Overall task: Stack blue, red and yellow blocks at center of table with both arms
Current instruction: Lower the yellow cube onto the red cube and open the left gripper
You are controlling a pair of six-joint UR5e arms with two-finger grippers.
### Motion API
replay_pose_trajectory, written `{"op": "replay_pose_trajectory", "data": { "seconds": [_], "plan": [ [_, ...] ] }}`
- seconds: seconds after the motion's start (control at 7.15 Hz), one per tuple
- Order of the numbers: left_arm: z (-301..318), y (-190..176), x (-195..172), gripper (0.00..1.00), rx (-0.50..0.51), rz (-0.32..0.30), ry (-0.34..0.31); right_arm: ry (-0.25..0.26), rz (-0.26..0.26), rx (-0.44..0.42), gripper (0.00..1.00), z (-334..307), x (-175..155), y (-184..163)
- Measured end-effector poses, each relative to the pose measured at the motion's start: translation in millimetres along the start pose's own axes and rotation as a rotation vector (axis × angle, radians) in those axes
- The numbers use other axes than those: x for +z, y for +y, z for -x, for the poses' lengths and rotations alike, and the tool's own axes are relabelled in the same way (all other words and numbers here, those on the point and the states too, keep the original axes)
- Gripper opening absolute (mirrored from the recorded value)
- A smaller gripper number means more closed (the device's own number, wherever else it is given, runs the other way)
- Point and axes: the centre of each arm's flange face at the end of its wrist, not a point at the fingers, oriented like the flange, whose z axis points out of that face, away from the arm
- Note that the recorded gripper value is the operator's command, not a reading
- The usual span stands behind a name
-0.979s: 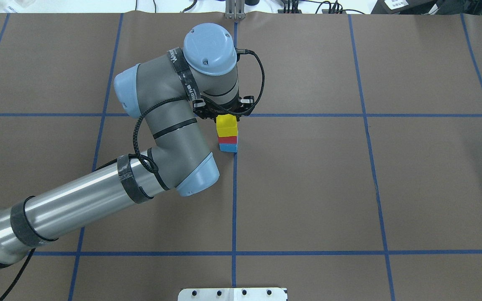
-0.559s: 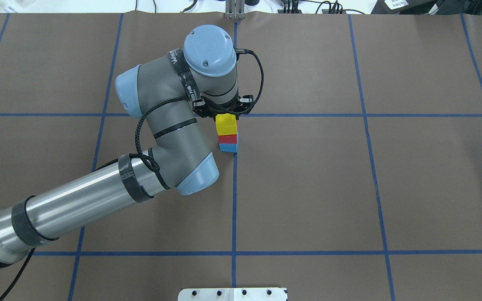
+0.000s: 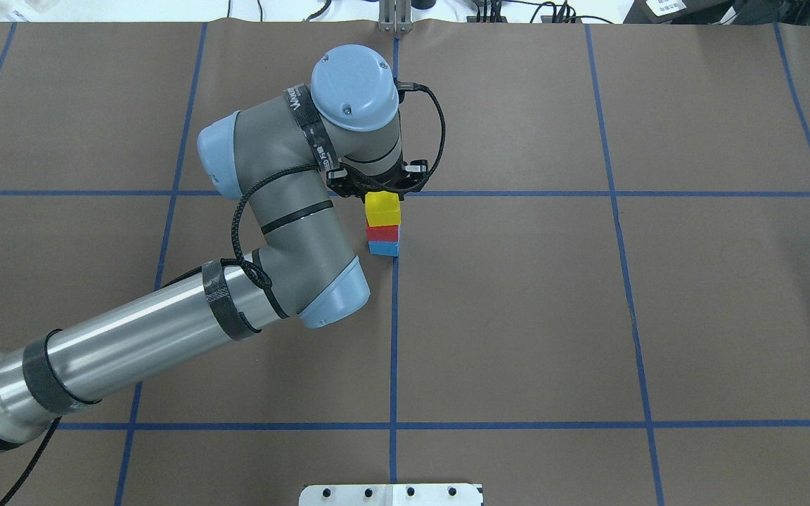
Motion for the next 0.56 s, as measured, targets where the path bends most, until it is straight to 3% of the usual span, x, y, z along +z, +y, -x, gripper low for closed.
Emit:
{"op": "replay_pose_trajectory", "data": {
  "seconds": [0.42, 0.56],
  "plan": [
    [1.4, 1.5, -2.4, 0.63, 0.003, 0.005, 0.003, 0.000, 0.000, 0.000, 1.00, 0.0, 0.0, 0.0],
    [1.9, 2.4, -4.9, 0.89, 0.006, 0.004, 0.006, 0.000, 0.000, 0.000, 1.00, 0.0, 0.0, 0.0]
  ]
}}
